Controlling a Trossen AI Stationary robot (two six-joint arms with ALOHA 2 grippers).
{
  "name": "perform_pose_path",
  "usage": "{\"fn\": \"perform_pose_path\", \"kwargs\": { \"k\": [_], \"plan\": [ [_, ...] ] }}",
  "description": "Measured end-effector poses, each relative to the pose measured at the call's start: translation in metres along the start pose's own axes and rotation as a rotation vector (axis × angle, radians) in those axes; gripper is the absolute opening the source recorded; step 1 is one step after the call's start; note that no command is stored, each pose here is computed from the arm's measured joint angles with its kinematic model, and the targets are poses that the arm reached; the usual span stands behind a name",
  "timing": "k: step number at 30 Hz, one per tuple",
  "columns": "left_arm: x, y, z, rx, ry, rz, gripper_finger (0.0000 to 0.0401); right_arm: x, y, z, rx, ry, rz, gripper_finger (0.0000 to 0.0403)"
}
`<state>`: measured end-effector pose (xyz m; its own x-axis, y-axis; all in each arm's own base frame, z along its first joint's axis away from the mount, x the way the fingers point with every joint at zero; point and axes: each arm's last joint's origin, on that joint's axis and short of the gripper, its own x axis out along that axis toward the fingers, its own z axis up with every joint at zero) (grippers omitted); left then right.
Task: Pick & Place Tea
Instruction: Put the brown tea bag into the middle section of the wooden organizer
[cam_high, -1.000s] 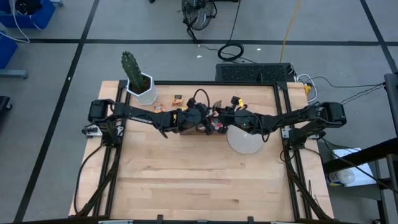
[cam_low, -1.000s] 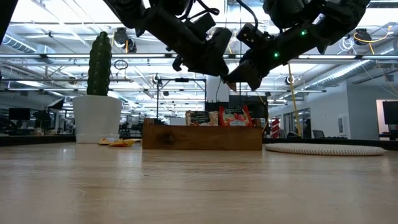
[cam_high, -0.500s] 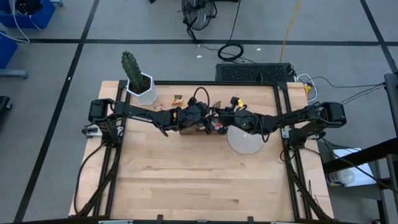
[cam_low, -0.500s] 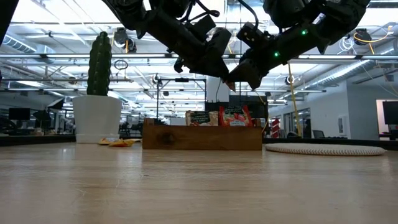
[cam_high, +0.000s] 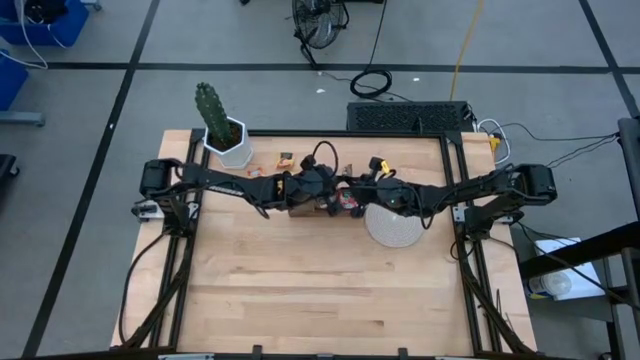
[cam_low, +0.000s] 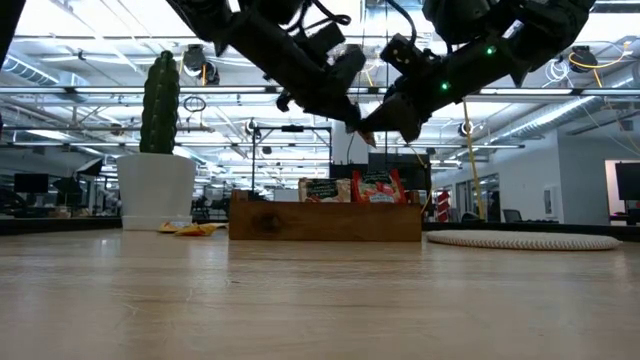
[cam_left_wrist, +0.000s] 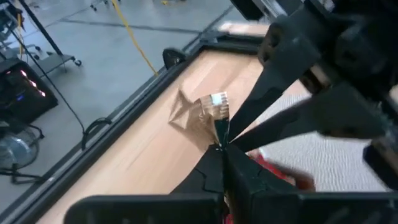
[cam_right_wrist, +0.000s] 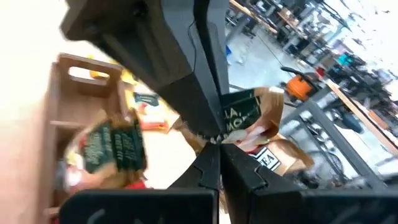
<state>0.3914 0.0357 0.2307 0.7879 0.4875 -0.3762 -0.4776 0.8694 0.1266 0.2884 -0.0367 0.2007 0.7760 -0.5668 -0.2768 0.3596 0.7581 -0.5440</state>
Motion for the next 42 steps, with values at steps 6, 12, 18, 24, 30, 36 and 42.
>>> {"fn": "perform_pose_path", "kwargs": {
  "k": [6,12,18,24,30,36,42],
  "plan": [
    [-0.028,0.008,0.013,0.021,0.046,0.043,0.0003,-0.001,0.003,-0.010,-0.003,0.038,0.005,0.0000],
    [-0.044,0.005,0.017,0.063,0.063,0.032,0.0002,-0.003,0.003,-0.009,0.085,-0.030,0.117,0.0064],
    [-0.047,0.009,-0.002,0.039,0.324,-0.235,0.0001,-0.010,-0.002,-0.002,0.157,-0.070,0.145,0.0186],
    [-0.063,0.016,0.005,0.086,0.570,-0.295,0.0001,-0.024,-0.021,0.011,0.189,-0.149,0.104,0.0271],
    [-0.072,0.019,0.028,0.314,0.534,-0.491,0.0000,-0.034,-0.045,0.011,0.212,-0.133,0.054,0.0299],
    [-0.059,0.024,0.031,0.471,0.433,-0.578,0.0000,-0.039,-0.059,0.001,0.252,-0.048,0.036,0.0292],
    [-0.027,0.022,0.009,0.598,0.487,-0.574,0.0000,-0.038,-0.058,-0.001,0.238,-0.029,0.041,0.0291]
  ]
}}
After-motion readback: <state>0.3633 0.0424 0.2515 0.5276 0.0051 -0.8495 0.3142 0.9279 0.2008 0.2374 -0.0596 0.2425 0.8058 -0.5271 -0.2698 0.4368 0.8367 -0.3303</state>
